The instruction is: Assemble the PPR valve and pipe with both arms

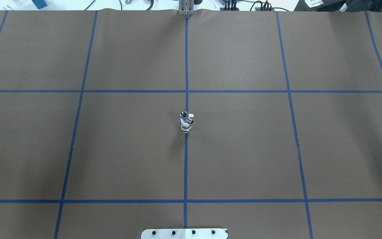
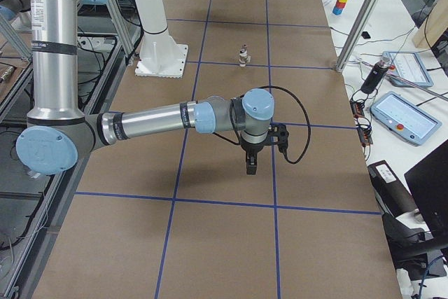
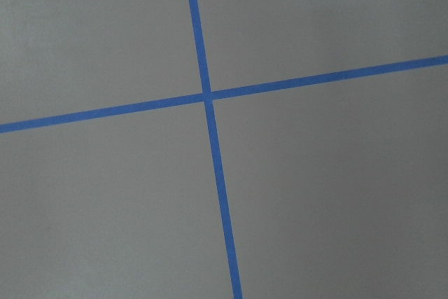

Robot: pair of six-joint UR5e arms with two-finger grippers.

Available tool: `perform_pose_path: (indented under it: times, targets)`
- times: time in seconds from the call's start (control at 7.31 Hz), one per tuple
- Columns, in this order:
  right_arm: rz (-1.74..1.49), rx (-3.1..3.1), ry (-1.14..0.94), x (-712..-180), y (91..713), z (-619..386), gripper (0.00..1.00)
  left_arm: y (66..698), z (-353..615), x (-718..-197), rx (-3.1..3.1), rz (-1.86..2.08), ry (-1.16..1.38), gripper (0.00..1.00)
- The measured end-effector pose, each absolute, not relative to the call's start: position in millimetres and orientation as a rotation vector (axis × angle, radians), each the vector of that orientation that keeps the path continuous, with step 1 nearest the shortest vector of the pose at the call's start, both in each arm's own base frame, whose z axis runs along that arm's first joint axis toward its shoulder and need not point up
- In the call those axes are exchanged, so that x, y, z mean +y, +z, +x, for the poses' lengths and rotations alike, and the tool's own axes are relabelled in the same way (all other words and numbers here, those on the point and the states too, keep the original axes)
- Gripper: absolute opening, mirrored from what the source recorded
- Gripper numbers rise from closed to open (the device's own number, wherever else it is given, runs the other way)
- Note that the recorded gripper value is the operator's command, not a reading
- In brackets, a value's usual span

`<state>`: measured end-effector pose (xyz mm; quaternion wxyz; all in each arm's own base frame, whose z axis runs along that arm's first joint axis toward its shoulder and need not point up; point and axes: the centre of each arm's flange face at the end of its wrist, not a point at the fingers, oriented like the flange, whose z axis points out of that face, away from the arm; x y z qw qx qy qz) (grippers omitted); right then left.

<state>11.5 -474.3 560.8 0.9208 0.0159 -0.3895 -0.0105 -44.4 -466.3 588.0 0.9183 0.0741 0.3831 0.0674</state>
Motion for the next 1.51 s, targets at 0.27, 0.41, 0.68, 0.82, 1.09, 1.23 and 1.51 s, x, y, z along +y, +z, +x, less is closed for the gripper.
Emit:
perform_pose_path:
  times: [0.27, 0.41, 0.68, 0.82, 1.09, 1.23, 1.51]
  targets:
    - [0.035, -0.801, -0.019, -474.3, 558.3, 11.5, 1.00, 582.4, -44.2, -466.8, 0.789, 0.169, 0.147, 1.00]
    - [0.037, -0.801, -0.020, -474.6, 557.0, 11.2, 1.00, 578.7, -44.2, -466.7, 0.789, 0.176, 0.150, 1.00]
    - [0.038, -0.801, -0.020, -475.0, 556.5, 10.8, 1.00, 576.7, -44.1, -466.5, 0.789, 0.180, 0.152, 1.00]
    - [0.038, -0.801, -0.020, -475.1, 556.5, 10.7, 1.00, 576.5, -44.1, -466.5, 0.790, 0.181, 0.152, 1.00]
    - [0.037, -0.801, -0.020, -475.1, 556.5, 10.7, 1.00, 576.4, -44.1, -466.5, 0.789, 0.181, 0.153, 1.00]
    - [0.037, -0.801, -0.020, -475.1, 556.6, 10.6, 1.00, 576.3, -44.1, -466.5, 0.789, 0.181, 0.153, 1.00]
    - [0.037, -0.801, -0.019, -475.1, 556.6, 10.6, 1.00, 576.1, -44.1, -466.5, 0.789, 0.181, 0.152, 1.00]
